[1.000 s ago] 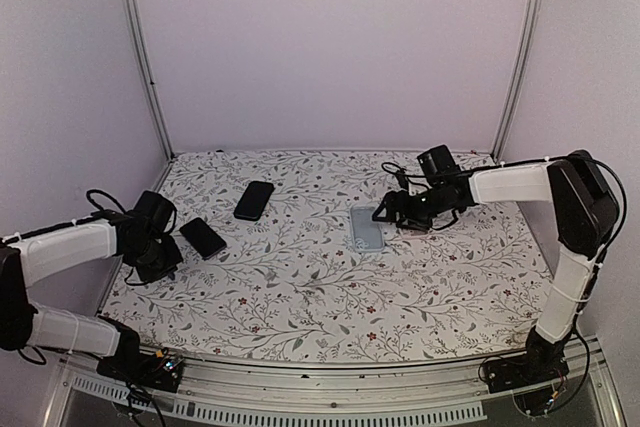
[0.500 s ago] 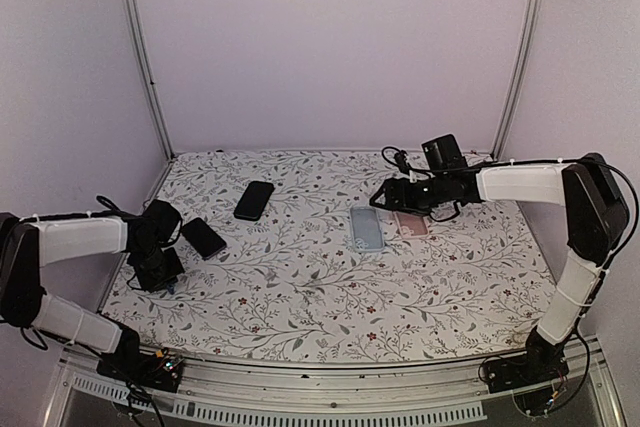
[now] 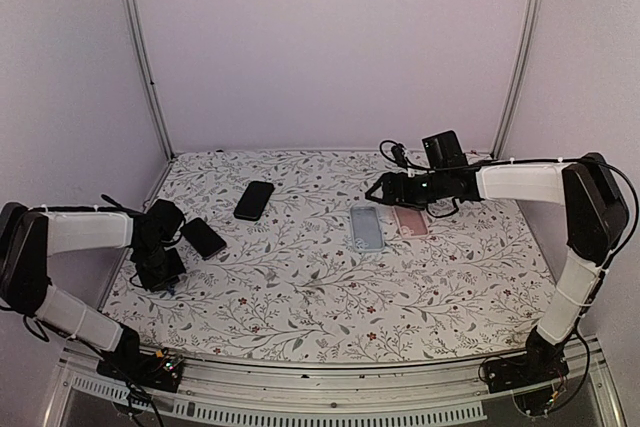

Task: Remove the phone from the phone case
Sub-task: Place the phone at the center of the board.

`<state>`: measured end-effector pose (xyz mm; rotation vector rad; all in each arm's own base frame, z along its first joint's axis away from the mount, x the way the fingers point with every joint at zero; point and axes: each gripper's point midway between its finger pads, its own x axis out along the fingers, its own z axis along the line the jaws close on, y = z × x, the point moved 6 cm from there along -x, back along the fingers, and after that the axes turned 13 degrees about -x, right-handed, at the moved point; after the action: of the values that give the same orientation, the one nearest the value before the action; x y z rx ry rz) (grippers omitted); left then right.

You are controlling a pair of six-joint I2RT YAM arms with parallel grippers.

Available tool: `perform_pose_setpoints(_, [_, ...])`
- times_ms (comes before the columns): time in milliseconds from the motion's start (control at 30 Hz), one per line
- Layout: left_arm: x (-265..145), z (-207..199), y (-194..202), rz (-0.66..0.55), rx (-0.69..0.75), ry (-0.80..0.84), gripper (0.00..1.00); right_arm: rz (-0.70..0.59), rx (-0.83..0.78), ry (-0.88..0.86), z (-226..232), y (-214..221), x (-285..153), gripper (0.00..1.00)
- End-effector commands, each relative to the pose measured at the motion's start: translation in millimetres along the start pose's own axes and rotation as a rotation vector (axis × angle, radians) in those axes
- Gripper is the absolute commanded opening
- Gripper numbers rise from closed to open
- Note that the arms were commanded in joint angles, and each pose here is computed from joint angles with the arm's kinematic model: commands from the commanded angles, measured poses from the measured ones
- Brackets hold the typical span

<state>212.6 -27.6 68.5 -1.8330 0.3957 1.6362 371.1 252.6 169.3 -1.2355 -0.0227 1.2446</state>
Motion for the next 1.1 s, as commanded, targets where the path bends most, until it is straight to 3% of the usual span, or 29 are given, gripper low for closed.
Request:
perform_pose_setpoints(0, [-1,-7,-7,-0.017,-0.020,0.023,0.12,-0.036,-0.032,-0.028,6,-11,0,0.93])
perform_pose_setpoints(1067, [-8,-32,-16,-0.026,0.036,0.118,0.39,-0.021,-0.036,-0.040,12,-14,10,0.94])
